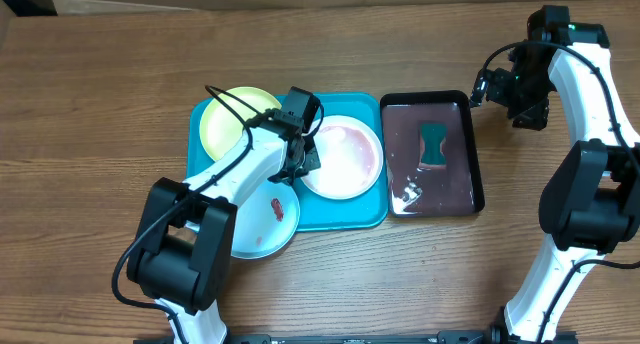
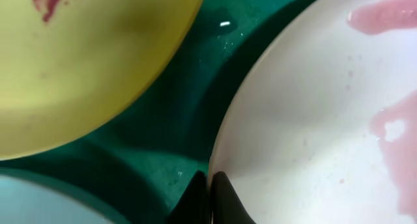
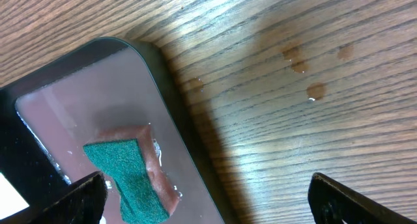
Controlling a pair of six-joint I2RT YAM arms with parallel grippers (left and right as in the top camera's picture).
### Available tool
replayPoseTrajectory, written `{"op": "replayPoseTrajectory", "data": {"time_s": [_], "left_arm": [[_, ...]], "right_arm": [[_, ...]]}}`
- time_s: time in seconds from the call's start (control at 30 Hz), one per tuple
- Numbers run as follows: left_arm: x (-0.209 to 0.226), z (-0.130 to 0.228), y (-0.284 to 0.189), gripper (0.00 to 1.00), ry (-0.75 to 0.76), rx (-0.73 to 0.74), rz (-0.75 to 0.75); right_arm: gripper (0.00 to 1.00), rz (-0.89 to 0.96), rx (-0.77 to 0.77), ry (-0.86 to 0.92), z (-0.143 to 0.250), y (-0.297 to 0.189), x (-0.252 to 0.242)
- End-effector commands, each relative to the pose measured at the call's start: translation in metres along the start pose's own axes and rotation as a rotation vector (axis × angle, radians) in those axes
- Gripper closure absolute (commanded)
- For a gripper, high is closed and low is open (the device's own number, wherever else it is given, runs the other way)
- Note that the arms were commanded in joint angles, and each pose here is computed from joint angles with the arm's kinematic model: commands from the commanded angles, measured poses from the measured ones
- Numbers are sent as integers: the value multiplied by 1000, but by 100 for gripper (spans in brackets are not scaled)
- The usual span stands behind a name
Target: Clean dirty plates on tray and stack at the side
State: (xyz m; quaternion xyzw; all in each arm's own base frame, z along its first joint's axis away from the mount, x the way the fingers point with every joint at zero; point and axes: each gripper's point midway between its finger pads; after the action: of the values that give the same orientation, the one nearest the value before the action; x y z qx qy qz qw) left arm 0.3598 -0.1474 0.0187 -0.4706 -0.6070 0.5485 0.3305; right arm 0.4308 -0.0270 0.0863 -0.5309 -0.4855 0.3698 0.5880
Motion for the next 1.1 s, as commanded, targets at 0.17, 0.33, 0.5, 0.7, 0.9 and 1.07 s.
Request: {"op": "replayPoseTrajectory", "data": {"time_s": [0.17, 0.33, 0.5, 0.7, 0.9, 1.07], "left_arm": [[-14, -58, -56, 96, 57, -78, 32], [-27, -75, -81, 96, 102, -124, 64], [-41, -90, -107, 96, 107, -170, 102], [-72, -84, -120, 96, 192, -220, 140], [-92, -72, -128, 96, 273, -322, 64], [-110, -64, -143, 96, 326, -427, 5]], "right_arm": [[0, -11, -41, -1, -5, -15, 3], [0, -11, -41, -1, -5, -15, 3], [0, -11, -41, -1, -5, -15, 3], [0, -11, -41, -1, -5, -15, 3], [0, -11, -41, -1, -5, -15, 3], [0, -11, -41, -1, -5, -15, 3]]}}
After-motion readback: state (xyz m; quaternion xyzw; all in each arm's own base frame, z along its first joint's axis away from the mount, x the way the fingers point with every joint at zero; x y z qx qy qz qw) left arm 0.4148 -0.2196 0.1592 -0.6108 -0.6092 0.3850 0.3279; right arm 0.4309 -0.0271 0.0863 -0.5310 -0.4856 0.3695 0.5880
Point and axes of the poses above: each gripper's point midway between its finger pads, its own y axis out along the fingers, its own x axis along the line the jaws close on, z = x × y, and after that the axes turned 5 degrees about -y, right-handed
